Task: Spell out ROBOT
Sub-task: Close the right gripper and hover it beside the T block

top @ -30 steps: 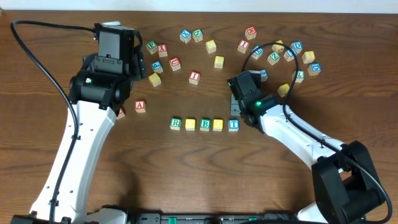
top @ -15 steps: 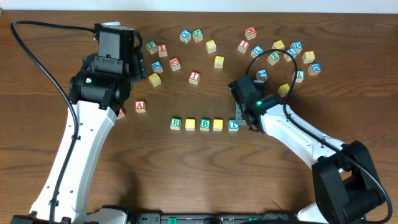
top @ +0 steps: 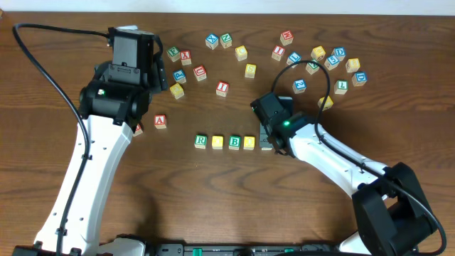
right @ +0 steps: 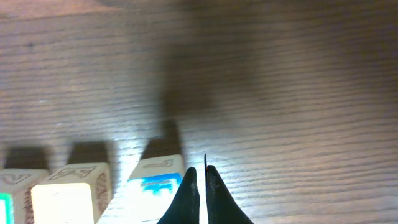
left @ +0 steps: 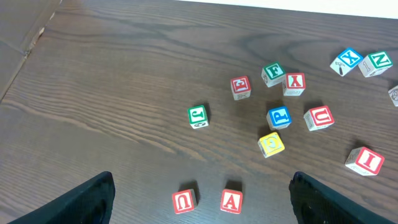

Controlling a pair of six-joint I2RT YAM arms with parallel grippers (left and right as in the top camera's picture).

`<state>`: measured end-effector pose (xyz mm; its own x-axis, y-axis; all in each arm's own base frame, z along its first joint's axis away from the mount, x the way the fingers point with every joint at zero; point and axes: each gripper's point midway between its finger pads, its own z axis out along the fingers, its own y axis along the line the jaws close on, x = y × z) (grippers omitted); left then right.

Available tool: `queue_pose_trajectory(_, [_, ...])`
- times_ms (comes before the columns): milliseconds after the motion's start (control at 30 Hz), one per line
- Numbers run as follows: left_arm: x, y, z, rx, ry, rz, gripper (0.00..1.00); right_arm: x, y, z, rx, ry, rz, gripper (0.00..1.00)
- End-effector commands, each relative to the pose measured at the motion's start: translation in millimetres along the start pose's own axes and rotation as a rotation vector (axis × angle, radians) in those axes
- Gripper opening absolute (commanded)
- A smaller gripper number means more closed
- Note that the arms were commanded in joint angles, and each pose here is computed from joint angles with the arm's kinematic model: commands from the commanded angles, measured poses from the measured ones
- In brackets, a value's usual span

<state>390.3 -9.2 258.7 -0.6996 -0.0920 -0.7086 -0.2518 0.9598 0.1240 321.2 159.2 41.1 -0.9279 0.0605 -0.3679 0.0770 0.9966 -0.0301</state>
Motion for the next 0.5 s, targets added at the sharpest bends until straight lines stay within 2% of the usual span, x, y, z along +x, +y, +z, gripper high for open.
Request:
queue_pose_trajectory(0, [-3.1,4.0,-0.6,-0.015,-0.001,0.009,0.88,-4.6,6.2,-6.2,-0.015,-0.021,0.023,0.01])
queue_pose_trajectory(467, [-2.6,4.1,-0.6,-0.015,0.0,0.01,0.88,12.8,-10.4,7.8,0.042,-0.007,0.027,0.01])
